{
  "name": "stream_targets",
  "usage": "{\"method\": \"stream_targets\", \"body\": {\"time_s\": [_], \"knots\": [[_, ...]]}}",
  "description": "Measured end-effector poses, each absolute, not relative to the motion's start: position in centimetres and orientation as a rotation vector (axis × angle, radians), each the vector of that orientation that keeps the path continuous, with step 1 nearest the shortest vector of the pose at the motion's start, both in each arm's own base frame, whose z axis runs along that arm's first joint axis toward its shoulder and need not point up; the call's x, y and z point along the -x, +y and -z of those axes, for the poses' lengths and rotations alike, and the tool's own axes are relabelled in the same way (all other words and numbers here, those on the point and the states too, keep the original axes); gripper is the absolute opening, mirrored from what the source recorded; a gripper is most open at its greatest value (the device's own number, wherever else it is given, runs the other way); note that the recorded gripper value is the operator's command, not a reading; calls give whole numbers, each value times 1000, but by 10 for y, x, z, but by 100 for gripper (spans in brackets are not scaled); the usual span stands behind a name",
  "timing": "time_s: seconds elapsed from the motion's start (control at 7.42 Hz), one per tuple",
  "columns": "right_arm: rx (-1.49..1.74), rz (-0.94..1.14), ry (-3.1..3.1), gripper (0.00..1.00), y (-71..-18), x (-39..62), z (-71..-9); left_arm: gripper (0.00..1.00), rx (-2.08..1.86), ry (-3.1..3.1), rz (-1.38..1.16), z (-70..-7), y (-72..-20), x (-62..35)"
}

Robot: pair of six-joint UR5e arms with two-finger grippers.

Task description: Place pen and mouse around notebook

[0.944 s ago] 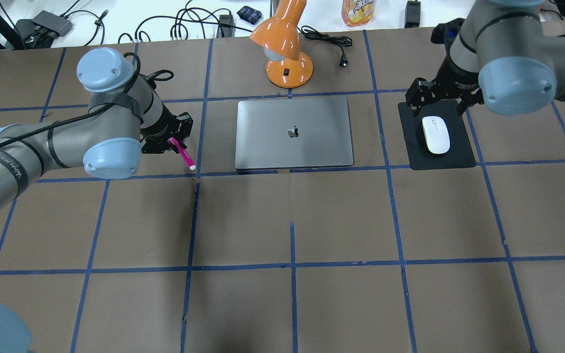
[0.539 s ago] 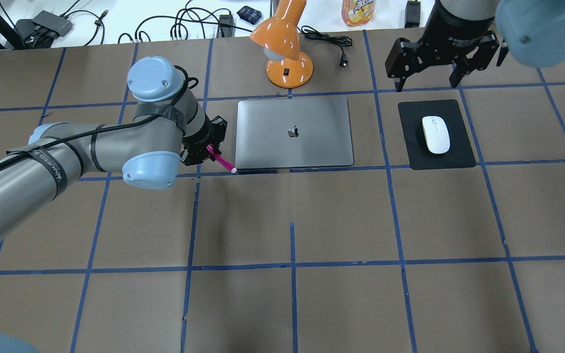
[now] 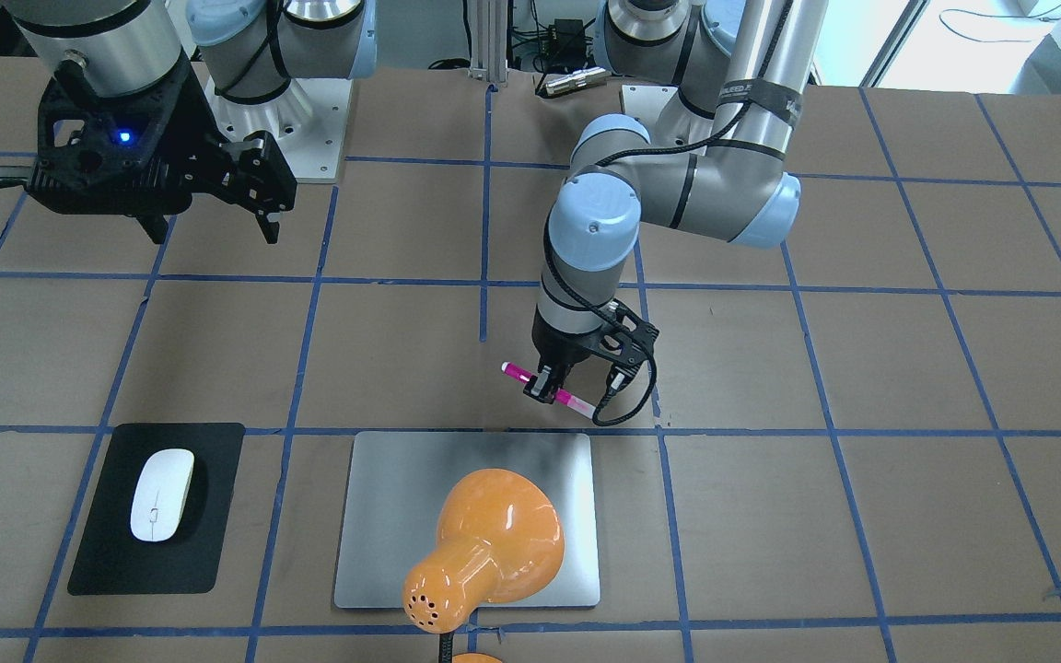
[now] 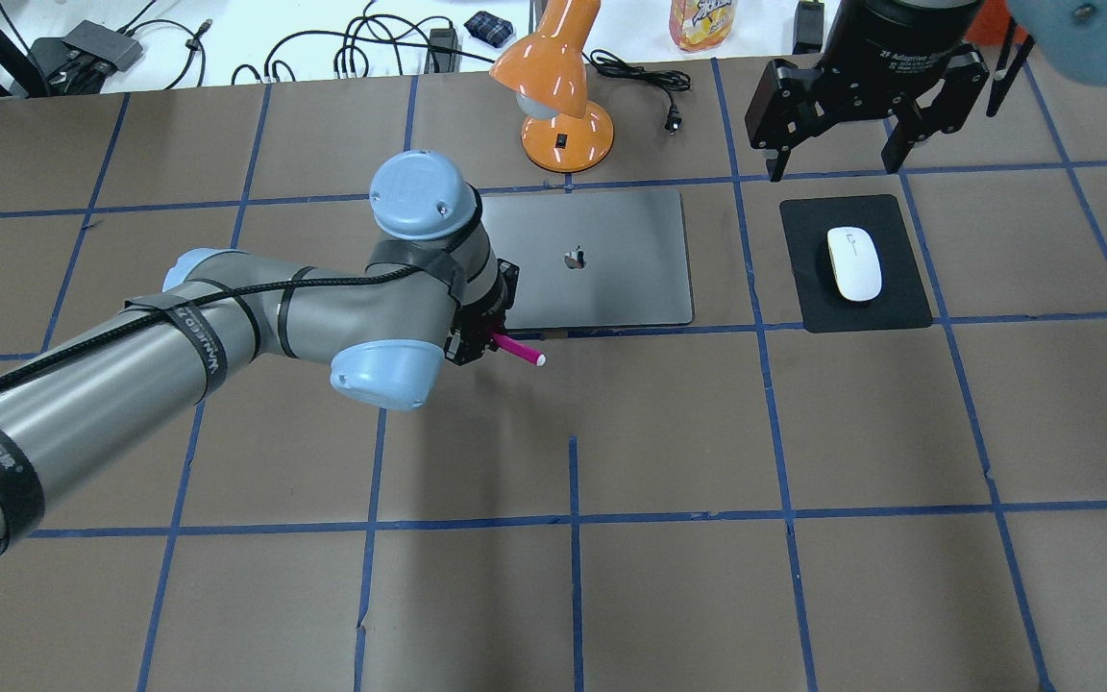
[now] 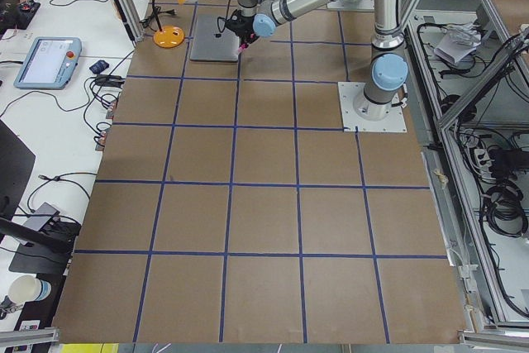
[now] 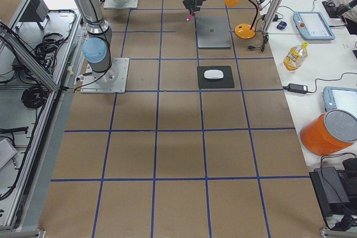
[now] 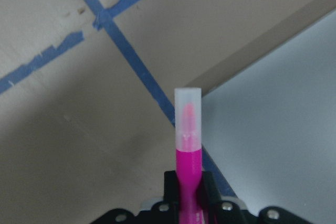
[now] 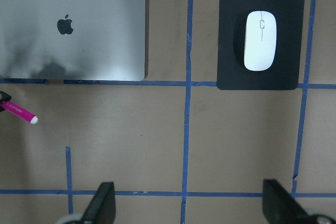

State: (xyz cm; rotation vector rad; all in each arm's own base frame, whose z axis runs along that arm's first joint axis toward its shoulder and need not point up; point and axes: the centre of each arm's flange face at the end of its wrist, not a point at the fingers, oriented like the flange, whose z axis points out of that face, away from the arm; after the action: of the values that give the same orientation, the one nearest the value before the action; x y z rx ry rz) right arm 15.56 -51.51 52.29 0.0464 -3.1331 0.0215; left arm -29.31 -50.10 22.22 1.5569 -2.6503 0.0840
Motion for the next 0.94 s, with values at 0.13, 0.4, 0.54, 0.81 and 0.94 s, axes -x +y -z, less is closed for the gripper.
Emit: {"method": "stream_targets", "body": {"time_s": [0.13,0.4,0.54,0.81,0.94], "knots": [[-45,-25,-3135,100,-514,-156,-525,0,-1616,-2629,-81,-217,-490,312],[-44,-24,-3137,100,-514,-156,-525,0,-1758,-2567,-51,-202,-476,334],[-43,-23,-3136,100,-514,-156,-525,0,-1809,-2545,-38,-195,-470,343],[-43,-21,-3134,100,-514,-156,-524,0,-1875,-2511,-25,-184,-461,359],[-43,-21,-3130,100,-514,-155,-524,1,-1898,-2494,-20,-181,-463,363]]}}
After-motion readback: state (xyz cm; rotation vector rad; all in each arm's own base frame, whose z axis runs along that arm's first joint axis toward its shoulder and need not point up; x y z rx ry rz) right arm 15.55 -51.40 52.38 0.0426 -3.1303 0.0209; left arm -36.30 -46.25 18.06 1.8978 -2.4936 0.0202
